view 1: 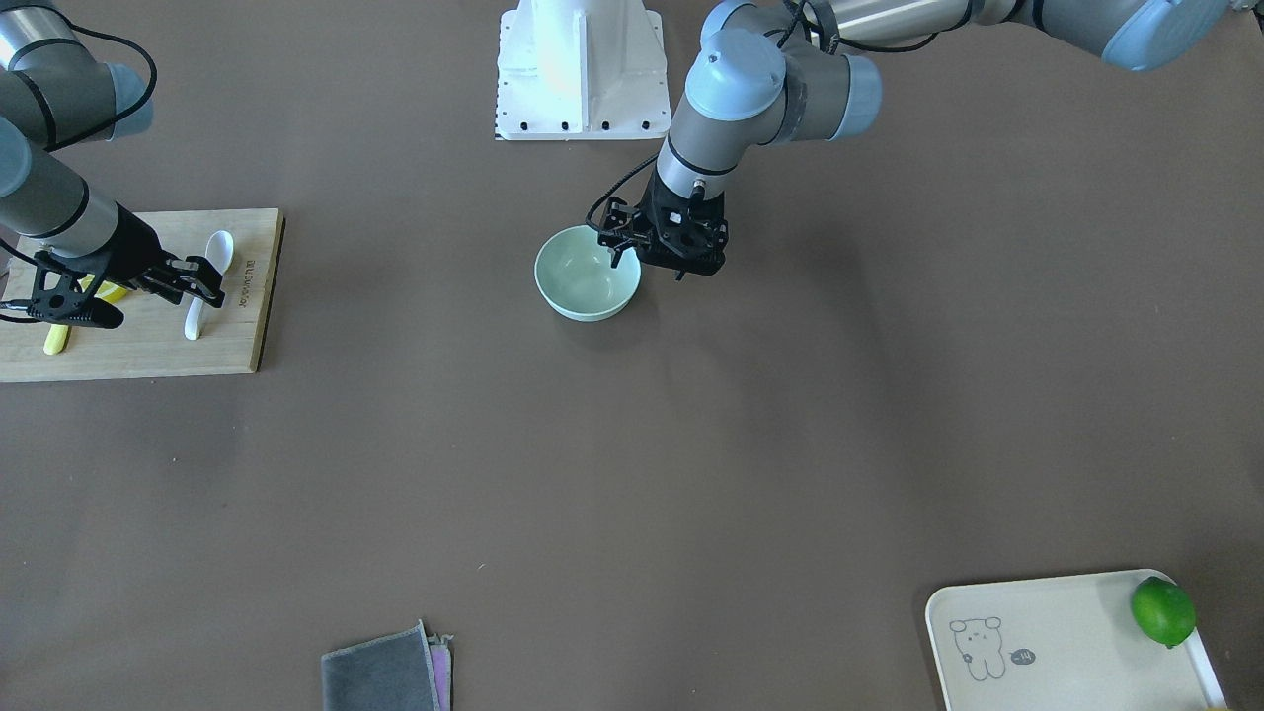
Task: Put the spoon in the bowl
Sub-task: 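Release the bowl with the left gripper while the right grasps the white spoon, then carry the white spoon with the right gripper and lower it into the bowl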
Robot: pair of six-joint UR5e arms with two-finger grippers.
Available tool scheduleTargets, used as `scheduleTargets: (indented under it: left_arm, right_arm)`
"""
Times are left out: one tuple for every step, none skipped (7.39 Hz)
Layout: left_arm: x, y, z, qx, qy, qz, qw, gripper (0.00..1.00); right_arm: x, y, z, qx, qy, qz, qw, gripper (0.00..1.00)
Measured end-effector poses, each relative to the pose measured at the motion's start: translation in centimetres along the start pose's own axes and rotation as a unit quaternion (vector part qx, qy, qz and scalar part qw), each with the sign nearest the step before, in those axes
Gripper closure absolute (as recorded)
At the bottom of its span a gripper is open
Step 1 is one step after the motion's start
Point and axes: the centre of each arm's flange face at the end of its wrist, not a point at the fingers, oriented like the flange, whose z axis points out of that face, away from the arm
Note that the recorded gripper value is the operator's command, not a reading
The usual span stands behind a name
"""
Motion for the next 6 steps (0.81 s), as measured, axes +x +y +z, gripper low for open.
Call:
scheduleTargets:
  left_arm:
    - [-0.3,0.2,-0.5,0.002,0.002,0.0,1.0,0.04]
    - [-0.5,0.1,-1.0,0.005,0.004,0.0,1.0,0.04]
    - [-0.7,-0.2,-1.5,0.009,0.006,0.0,0.9999,0.04]
    - [-0.8,-0.6,-2.3,0.014,0.008,-0.001,0.9999,0.04]
    - [-1.8,-1.1,-3.7,0.021,0.008,-0.003,0.9998,0.03]
    - [-4.0,-1.0,-5.9,0.023,0.006,0.008,0.9997,0.03]
  right_arm:
    - [-0.1,0.0,0.0,0.0,0.0,-0.001,1.0,1.0]
    - [-0.1,0.1,0.0,-0.001,0.0,-0.001,1.0,1.0]
    - [-0.2,0.1,0.0,-0.001,-0.001,-0.002,1.0,1.0]
    - [-0.4,0.2,-0.3,0.001,-0.004,-0.004,1.0,1.0]
    - [-1.1,0.3,-0.9,0.004,-0.01,-0.009,0.9999,1.0]
    - [-2.4,0.6,-1.9,0.008,-0.019,-0.018,0.9996,1.0]
